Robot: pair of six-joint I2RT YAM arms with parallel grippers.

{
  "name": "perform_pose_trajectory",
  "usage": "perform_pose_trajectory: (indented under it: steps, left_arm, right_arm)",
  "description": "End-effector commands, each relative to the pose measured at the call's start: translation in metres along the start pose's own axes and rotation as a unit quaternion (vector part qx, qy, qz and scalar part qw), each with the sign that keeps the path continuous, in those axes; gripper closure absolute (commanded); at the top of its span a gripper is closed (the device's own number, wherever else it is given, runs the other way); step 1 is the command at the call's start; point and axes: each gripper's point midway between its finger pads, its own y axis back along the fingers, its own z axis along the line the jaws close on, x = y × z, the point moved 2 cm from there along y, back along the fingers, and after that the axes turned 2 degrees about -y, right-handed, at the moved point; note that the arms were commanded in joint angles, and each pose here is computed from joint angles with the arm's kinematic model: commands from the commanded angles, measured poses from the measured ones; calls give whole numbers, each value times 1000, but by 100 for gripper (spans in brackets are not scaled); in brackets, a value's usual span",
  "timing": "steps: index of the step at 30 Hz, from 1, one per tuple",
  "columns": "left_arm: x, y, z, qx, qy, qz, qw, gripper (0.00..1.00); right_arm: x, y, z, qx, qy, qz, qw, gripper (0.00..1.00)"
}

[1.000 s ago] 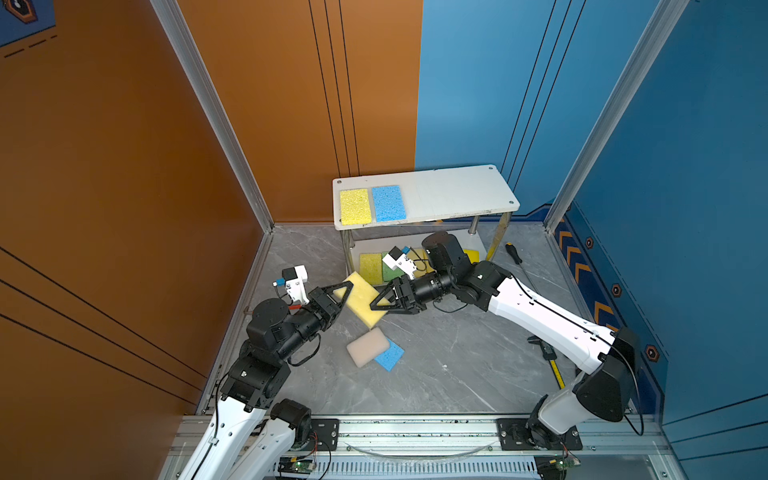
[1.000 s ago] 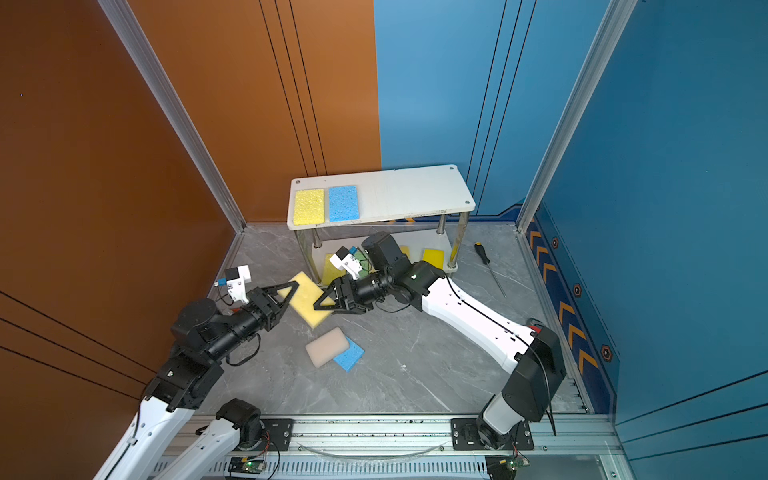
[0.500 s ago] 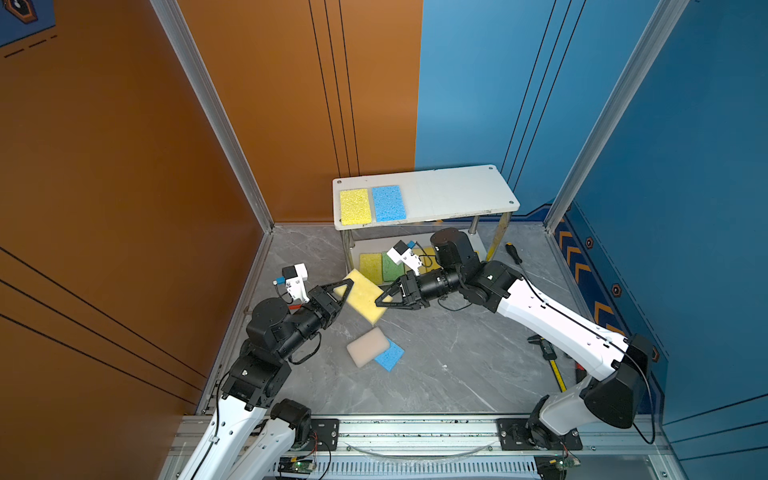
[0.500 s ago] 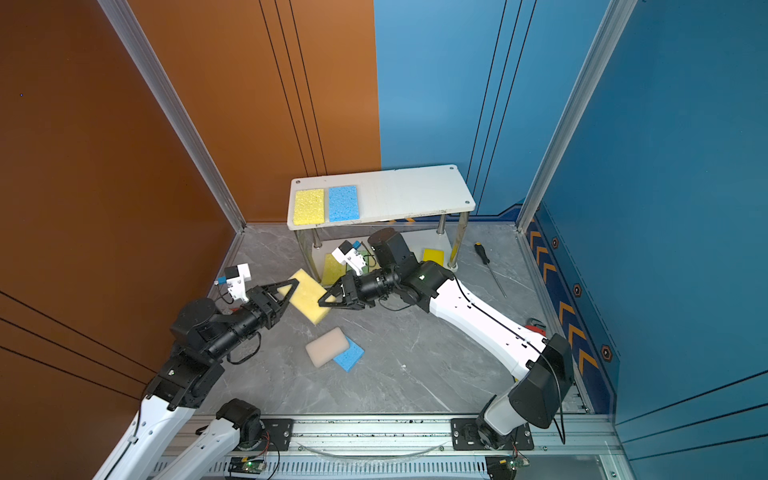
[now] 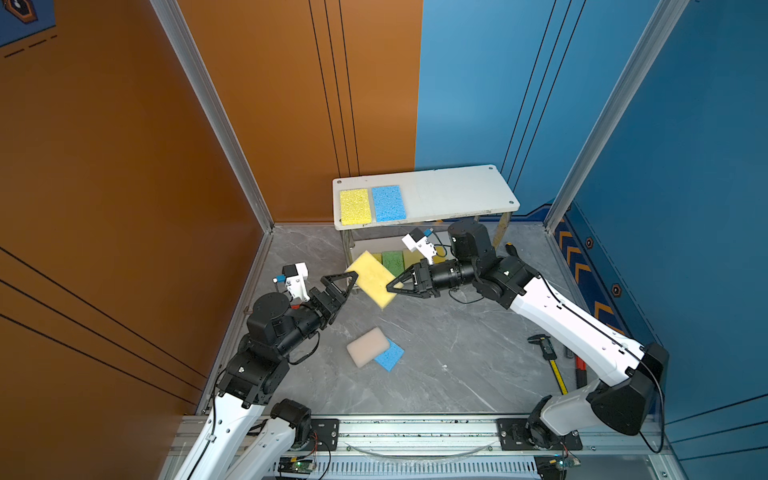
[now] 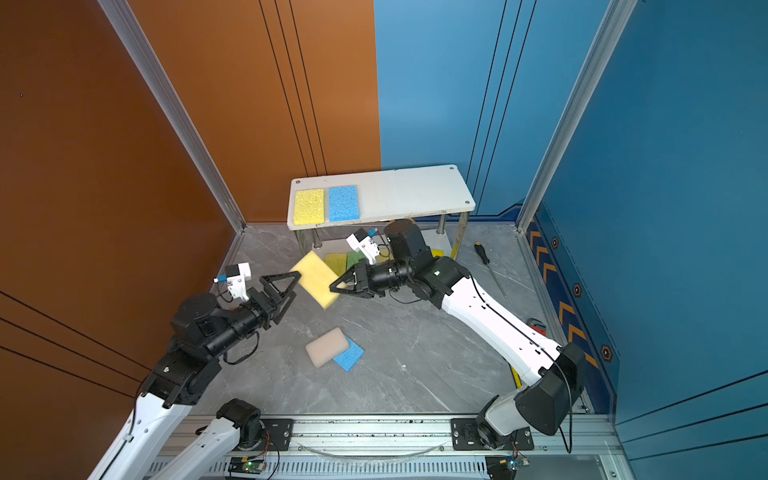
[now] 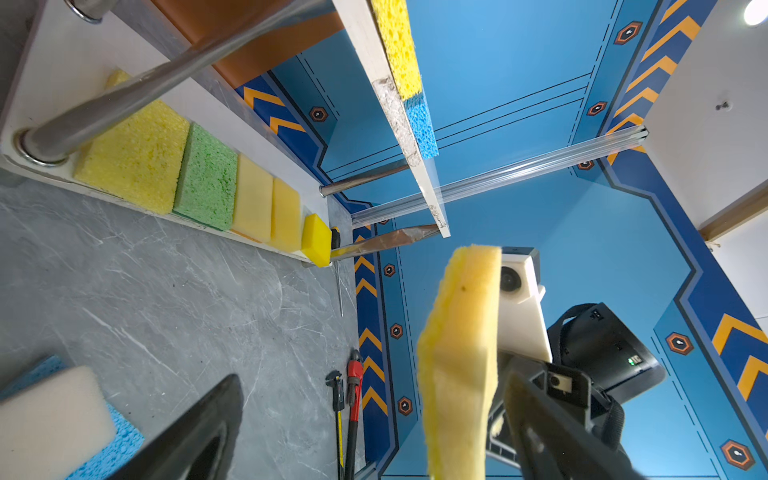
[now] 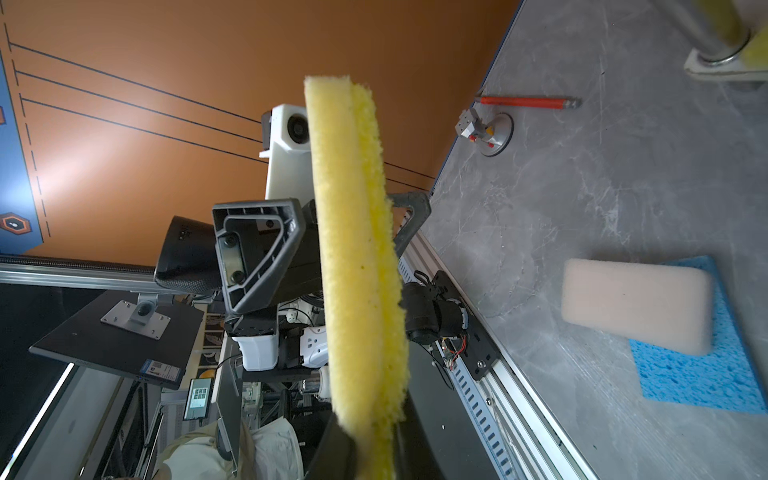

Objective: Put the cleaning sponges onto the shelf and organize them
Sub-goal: 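Carry the pale yellow sponge up to the shelf top with the right gripper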

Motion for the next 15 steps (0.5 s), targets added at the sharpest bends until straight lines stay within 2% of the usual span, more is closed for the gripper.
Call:
perform_pose_trajectory:
  steps: [1, 5, 11, 15]
  left_arm:
    - [-3, 9, 2, -16, -20, -11, 1000, 2]
    - [-2, 10, 10, -31, -20, -10, 999, 2]
    - [4, 12, 24, -69, -27, 4, 997, 2]
    - [6, 14, 27, -75, -28, 11, 997, 2]
  right_arm:
    - [-25, 38, 35, -17, 40, -69, 997, 87]
    - [-57, 76, 41, -5, 47, -141, 989, 86]
    - [-114, 130, 15, 52, 11, -266, 962, 86]
    - [-143, 144, 6, 76, 6, -305, 949, 86]
